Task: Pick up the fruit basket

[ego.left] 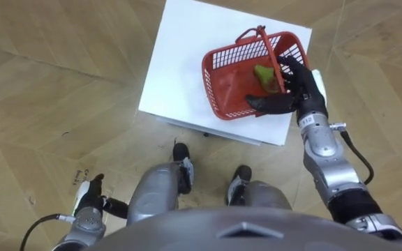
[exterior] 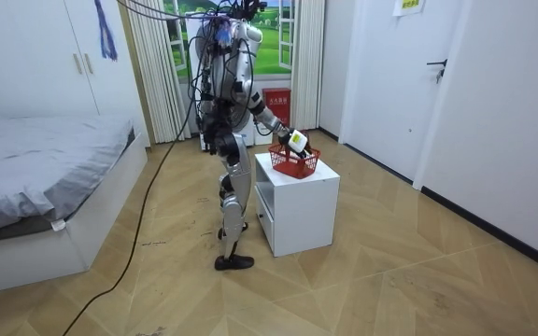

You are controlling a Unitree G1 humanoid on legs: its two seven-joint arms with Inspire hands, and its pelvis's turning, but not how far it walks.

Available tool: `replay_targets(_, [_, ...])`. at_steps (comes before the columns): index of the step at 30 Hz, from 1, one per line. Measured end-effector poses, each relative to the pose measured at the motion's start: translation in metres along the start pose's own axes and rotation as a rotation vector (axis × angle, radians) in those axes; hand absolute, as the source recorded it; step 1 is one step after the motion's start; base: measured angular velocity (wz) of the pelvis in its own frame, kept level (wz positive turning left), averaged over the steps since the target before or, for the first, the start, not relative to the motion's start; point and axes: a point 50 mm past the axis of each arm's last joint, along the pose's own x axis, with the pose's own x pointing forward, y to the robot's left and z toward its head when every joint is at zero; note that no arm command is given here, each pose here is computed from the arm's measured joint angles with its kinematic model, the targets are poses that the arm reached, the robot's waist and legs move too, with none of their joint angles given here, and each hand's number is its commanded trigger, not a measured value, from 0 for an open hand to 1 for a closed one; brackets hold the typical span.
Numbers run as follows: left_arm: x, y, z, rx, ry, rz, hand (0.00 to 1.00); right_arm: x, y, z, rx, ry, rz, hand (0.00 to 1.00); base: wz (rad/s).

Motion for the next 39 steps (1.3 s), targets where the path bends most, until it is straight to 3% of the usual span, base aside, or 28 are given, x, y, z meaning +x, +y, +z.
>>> replay_targets(18, [0.001,0.004,-0.001,-0.007,0.027,0.01,0.0,-0.028,-0.008,-0.011,-0.029,-0.001,0.002,0.0,-0.08])
replay_targets(28, [0.001,0.008,0.004,-0.083,0.01,0.033,0.0,-0.042,-0.039,-0.009,-0.077,-0.035,-0.114,0.0,-0.18])
replay_targets(35, [0.0,0.015,-0.005,-0.154,0.03,0.072,0.0,-0.069,-0.064,-0.076,-0.2,0.253,-0.235,0.0,-0.07])
replay_targets(39, [-0.003,0.017,-0.017,-0.183,0.064,0.089,0.0,-0.11,-0.074,-0.13,-0.176,0.53,-0.295,0.0,-0.05])
